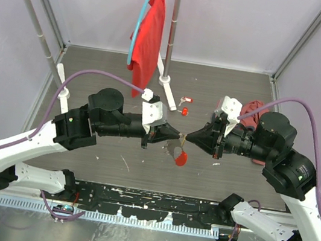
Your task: Put the keys on the keyring
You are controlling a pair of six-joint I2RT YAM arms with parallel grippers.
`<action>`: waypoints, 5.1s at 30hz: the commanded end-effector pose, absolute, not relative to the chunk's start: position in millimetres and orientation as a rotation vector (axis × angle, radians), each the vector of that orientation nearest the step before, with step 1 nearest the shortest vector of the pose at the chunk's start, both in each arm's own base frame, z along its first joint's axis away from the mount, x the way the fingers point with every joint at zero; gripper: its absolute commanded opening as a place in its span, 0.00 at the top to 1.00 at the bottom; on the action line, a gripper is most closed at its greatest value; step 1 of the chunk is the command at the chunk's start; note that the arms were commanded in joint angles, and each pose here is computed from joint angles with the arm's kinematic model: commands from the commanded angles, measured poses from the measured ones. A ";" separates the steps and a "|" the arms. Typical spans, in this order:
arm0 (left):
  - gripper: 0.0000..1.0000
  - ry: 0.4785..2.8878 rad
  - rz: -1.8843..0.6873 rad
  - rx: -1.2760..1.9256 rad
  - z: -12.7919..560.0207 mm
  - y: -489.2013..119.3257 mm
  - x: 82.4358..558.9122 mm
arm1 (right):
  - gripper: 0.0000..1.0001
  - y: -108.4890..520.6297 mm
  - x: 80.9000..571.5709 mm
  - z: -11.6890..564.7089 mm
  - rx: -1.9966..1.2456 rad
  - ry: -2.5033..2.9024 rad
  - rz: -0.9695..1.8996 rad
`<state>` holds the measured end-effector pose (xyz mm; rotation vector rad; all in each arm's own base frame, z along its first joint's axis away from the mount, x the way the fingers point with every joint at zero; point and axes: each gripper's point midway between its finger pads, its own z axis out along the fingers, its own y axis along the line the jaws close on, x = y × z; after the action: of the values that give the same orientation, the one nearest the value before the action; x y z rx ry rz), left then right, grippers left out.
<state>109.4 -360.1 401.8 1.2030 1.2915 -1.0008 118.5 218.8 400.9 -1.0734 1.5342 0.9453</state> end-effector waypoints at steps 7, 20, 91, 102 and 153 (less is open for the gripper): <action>1.00 1.215 -1.017 1.147 428.2 -352.8 106.6 | 0.93 218.2 122.7 384.0 -1.090 1.603 0.921; 1.00 1.214 -1.027 1.153 427.6 -355.4 105.9 | 0.82 223.9 124.5 377.0 -1.109 1.623 0.940; 0.72 1.192 -1.150 1.167 430.7 -358.5 87.9 | 0.99 220.7 103.6 419.3 -1.187 1.417 0.963; 0.48 1.293 -1.015 1.224 402.1 -365.6 107.4 | 0.99 205.7 115.1 378.5 -1.210 1.760 0.864; 0.77 1.317 -0.992 1.397 369.8 -387.9 95.8 | 0.99 214.1 103.9 370.2 -1.283 1.753 0.956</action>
<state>100.0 -386.1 353.8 1.4008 1.3634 -0.9784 104.1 207.9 353.0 -1.2793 1.8630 0.9350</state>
